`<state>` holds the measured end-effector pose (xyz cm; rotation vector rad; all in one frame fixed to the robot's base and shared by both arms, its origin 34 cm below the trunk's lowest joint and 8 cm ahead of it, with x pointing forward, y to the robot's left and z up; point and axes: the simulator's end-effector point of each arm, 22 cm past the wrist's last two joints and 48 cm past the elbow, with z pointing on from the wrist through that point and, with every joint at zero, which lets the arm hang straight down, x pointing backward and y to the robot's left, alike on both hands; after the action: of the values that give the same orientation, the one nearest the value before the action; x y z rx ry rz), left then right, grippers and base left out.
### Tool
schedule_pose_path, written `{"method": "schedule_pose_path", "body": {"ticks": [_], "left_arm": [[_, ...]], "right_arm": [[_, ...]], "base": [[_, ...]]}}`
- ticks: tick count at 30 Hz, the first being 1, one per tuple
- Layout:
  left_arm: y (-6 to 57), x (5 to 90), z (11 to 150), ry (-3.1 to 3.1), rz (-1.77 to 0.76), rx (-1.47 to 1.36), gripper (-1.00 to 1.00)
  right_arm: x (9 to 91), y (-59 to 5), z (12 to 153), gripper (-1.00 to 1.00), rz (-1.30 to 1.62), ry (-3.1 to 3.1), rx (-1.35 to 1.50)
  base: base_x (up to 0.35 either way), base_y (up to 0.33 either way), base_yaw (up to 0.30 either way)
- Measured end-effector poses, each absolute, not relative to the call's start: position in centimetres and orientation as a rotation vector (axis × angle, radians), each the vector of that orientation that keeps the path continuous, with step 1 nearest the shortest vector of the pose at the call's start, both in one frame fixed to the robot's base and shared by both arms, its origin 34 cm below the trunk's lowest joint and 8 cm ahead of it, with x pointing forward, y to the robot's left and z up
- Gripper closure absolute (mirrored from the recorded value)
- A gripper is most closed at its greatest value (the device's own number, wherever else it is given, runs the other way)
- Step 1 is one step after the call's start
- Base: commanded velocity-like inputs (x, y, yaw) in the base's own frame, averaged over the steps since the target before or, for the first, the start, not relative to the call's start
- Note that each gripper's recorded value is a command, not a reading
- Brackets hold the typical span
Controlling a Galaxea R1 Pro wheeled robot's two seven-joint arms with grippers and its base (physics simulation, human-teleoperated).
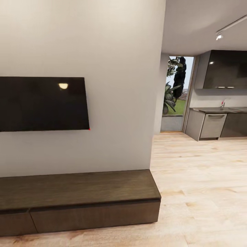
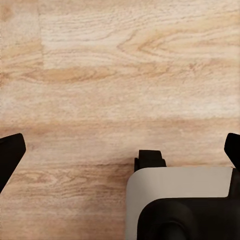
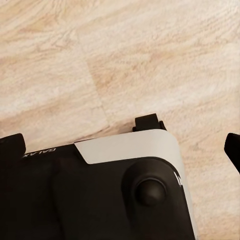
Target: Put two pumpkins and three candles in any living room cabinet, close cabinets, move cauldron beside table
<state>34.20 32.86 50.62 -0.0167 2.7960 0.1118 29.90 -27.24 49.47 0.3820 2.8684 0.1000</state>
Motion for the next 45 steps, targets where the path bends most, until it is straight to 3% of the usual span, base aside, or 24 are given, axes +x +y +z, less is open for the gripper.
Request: {"method": "schedule_pose_path", "body": {"ticks": [14, 28, 45], "left_arm": [[33.0, 34.4, 50.7, 2.787, 0.113, -0.021, -1.00], [32.9, 34.5, 50.7, 2.781, 0.111, -0.026, -1.00], [32.9, 34.5, 50.7, 2.781, 0.110, -0.026, -1.00]], "right_arm": [[29.5, -27.7, 49.4, -1.00, 0.090, 2.874, 0.383], [21.9, -27.8, 47.7, -1.00, 0.051, 3.031, 0.424], [21.5, -27.5, 47.6, -1.00, 0.054, 3.040, 0.426]], "base": [[0.000, 0.000, 0.000], [0.000, 0.000, 0.000], [0.000, 0.000, 0.000]]}}
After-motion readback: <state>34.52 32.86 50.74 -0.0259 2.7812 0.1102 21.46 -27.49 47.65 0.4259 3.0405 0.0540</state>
